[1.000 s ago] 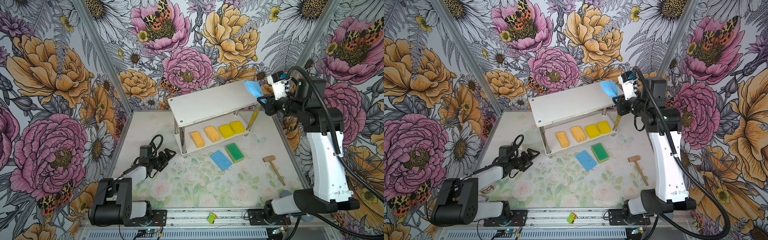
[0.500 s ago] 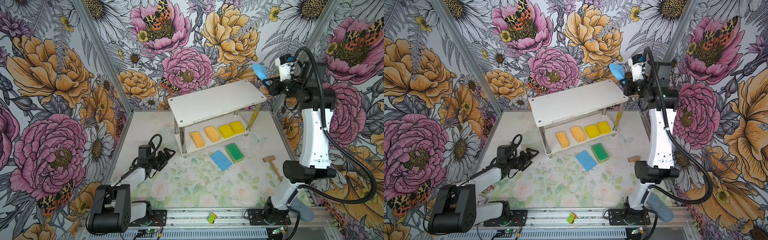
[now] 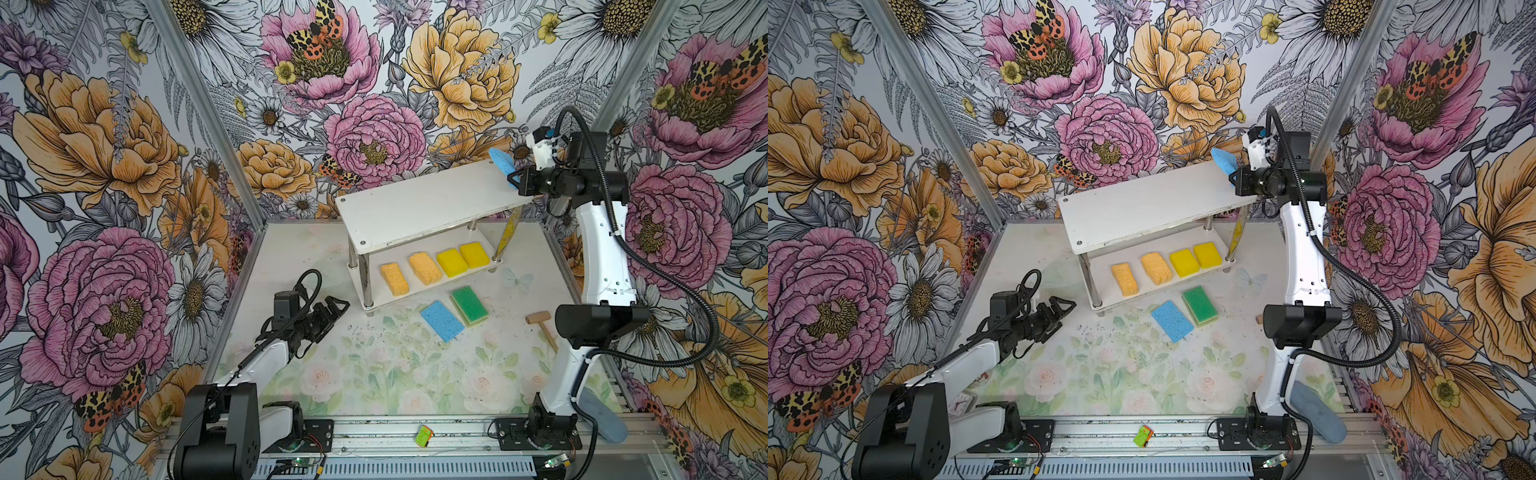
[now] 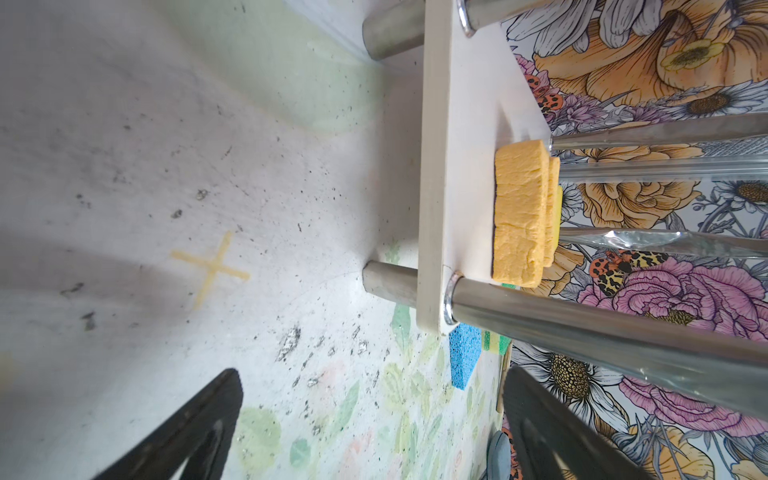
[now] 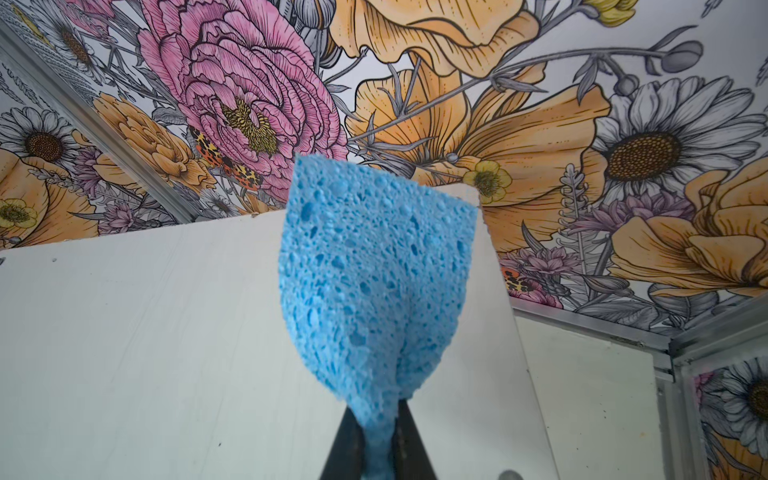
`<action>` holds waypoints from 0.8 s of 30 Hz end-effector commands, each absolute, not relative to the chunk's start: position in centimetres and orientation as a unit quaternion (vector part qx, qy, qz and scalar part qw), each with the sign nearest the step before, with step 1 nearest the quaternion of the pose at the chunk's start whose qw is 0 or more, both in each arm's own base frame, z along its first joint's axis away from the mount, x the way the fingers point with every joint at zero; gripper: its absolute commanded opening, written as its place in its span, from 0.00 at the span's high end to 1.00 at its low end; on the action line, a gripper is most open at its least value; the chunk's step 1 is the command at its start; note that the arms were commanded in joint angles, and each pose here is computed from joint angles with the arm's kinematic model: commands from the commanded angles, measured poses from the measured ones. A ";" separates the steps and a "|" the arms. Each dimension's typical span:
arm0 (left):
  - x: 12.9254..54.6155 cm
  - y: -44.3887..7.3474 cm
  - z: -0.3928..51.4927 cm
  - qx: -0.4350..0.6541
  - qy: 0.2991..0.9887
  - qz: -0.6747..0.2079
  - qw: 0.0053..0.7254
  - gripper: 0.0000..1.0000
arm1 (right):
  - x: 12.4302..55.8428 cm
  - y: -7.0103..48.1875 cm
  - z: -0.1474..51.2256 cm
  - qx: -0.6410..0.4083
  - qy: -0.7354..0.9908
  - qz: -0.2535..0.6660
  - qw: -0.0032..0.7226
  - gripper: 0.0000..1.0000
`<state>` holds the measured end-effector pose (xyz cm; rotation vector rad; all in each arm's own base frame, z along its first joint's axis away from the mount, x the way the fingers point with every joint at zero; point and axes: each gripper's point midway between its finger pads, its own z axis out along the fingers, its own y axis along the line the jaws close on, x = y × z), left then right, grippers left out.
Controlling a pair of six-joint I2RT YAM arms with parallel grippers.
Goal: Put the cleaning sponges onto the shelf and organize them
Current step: 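Lower the blue sponge onto the shelf's top board and open the right gripper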
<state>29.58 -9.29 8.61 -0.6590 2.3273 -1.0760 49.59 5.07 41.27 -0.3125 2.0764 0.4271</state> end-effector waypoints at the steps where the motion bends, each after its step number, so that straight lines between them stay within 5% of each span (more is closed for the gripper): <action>1: 29.1 -8.7 8.6 -0.242 0.851 -0.388 0.257 0.01 | 50.1 5.3 39.9 -0.124 0.860 0.167 0.466 0.87; 14: 28.6 -8.5 7.9 -0.242 0.854 -0.385 0.253 0.01 | 50.6 6.6 36.6 -0.130 0.881 0.143 0.432 0.78; 24: 28.5 -8.2 7.7 -0.247 0.854 -0.383 0.253 0.01 | 50.6 6.7 36.7 -0.135 0.880 0.137 0.435 0.55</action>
